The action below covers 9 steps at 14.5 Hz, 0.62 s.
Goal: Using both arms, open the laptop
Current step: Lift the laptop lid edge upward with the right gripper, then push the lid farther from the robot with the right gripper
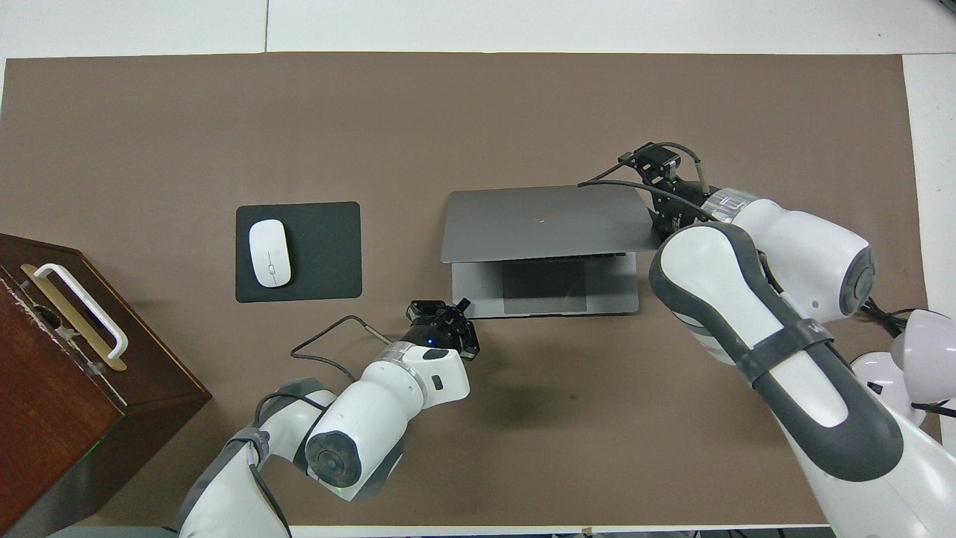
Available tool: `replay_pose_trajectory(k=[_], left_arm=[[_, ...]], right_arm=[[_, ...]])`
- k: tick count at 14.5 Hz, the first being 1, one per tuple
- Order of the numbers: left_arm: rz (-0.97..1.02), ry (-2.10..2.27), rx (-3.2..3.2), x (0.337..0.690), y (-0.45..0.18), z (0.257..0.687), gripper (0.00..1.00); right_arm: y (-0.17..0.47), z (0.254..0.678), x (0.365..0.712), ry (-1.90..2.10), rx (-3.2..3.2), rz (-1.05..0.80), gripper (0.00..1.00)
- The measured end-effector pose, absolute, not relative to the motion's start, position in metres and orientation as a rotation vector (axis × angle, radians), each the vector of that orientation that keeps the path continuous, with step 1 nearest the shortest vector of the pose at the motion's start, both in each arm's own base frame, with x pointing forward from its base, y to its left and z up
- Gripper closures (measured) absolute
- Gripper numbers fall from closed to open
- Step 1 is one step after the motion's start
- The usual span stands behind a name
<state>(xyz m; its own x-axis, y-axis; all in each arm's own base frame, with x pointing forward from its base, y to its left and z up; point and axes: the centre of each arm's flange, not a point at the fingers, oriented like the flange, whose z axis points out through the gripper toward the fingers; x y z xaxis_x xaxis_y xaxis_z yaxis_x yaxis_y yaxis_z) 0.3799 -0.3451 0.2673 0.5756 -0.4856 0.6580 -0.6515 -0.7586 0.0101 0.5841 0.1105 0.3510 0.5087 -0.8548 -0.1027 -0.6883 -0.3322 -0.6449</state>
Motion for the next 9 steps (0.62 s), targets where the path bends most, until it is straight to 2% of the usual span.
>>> replay_pose_trajectory(k=[9], left_arm=[[0.956,-0.944,2.556,0.3797,-0.3456,0.2672,0.99]], right_arm=[[0.1079,0.3590,0.5932,1.246,-2.102,-0.373,0.00]])
